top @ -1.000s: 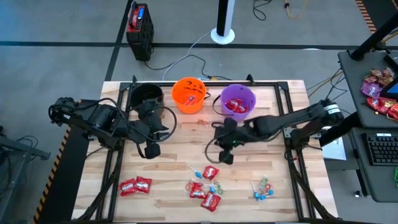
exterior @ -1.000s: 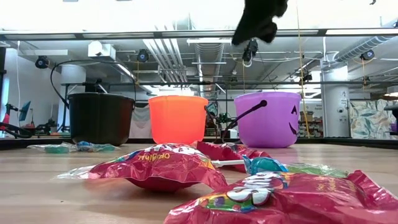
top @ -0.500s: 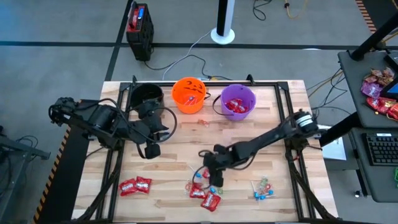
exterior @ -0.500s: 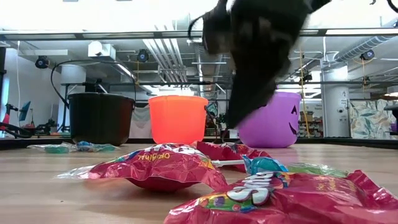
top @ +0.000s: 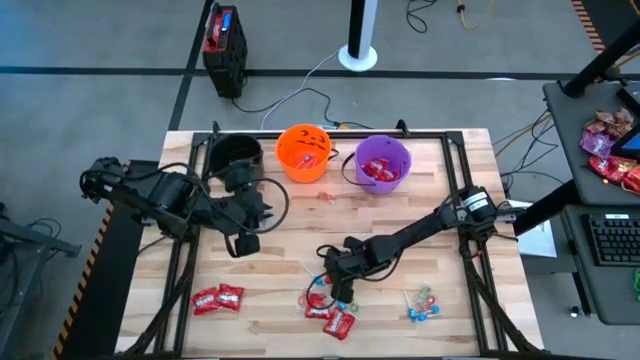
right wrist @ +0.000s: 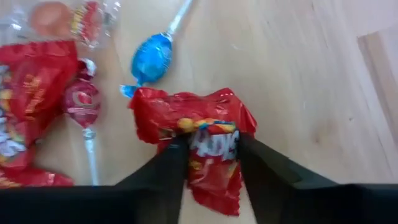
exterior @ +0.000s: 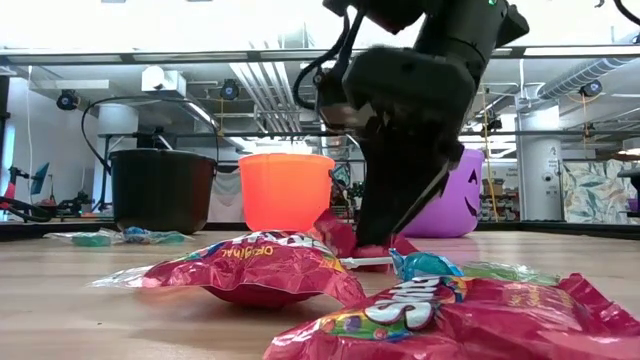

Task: Sort candy by brand, put in halloween buckets
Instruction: Put the red candy into the violet bucket

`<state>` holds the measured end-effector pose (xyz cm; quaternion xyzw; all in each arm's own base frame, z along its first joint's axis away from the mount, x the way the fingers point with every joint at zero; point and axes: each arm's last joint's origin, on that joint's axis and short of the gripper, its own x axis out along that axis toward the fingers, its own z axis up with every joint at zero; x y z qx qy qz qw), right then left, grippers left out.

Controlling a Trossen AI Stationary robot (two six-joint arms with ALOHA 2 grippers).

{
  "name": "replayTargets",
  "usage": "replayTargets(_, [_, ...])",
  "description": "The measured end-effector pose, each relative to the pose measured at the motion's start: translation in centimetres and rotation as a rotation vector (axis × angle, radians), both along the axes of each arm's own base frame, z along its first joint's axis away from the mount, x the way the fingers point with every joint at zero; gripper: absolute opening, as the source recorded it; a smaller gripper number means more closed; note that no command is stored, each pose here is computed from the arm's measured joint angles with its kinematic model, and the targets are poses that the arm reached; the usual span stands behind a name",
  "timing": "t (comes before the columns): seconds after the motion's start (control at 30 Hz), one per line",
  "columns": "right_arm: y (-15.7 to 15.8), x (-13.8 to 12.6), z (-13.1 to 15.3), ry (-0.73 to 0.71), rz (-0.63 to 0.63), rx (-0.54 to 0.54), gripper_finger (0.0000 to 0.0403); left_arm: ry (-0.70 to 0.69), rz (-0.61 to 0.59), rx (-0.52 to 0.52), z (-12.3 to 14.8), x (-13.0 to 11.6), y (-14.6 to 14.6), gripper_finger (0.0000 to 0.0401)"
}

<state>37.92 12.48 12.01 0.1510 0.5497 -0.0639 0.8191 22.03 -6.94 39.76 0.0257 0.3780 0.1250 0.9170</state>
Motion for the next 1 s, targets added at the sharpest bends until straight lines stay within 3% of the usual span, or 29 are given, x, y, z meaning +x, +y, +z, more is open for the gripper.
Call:
replayTargets(0.17, [-0.2, -0.3, 2.2, -0.049, 0.004, 0.007, 0.0056, 0.009, -0.021, 0.017, 0.0, 0.0, 0.0, 0.0057])
replayTargets(0.33, [-2.6, -1.4, 6.9, -0.106, -0.084, -0.017, 0.0047, 0.033, -0.086, 0.033, 0.0, 0.0, -0.1, 0.0054])
replayTargets(0.47, [-7.5, -3.7, 13.1, -0.12, -0.242, -0.111, 0.0046, 0.065, -0.246, 0.004, -0.2, 0.4, -0.4, 0.0044])
replayTargets(0.57, [-11.9, -5.7, 17.2, -0.159, -0.39, -0.219, 0.0045, 0.087, -0.341, 0.038, -0.7, 1.5, -0.7, 0.003])
replayTargets(0.67, [-16.9, -8.5, 20.9, -0.199, -0.571, -0.253, 0.0044, 0.127, -0.378, 0.092, -1.8, 3.2, -0.9, 0.0015])
replayTargets(0.77, [-21.6, -11.4, 21.9, -0.141, -0.698, -0.249, 0.0044, 0.192, -0.377, 0.124, -3.5, 5.2, -0.9, 0.0003])
replayTargets(0.87, [-25.0, -13.3, 21.7, -0.119, -0.789, -0.159, 0.0044, 0.267, -0.357, 0.114, -5.5, 7.1, -1.1, 0.0001])
replayTargets(1.0, [-27.4, -14.4, 21.1, -0.101, -0.781, -0.076, 0.0054, 0.341, -0.481, -0.036, -7.7, 8.9, -1.4, 0.0])
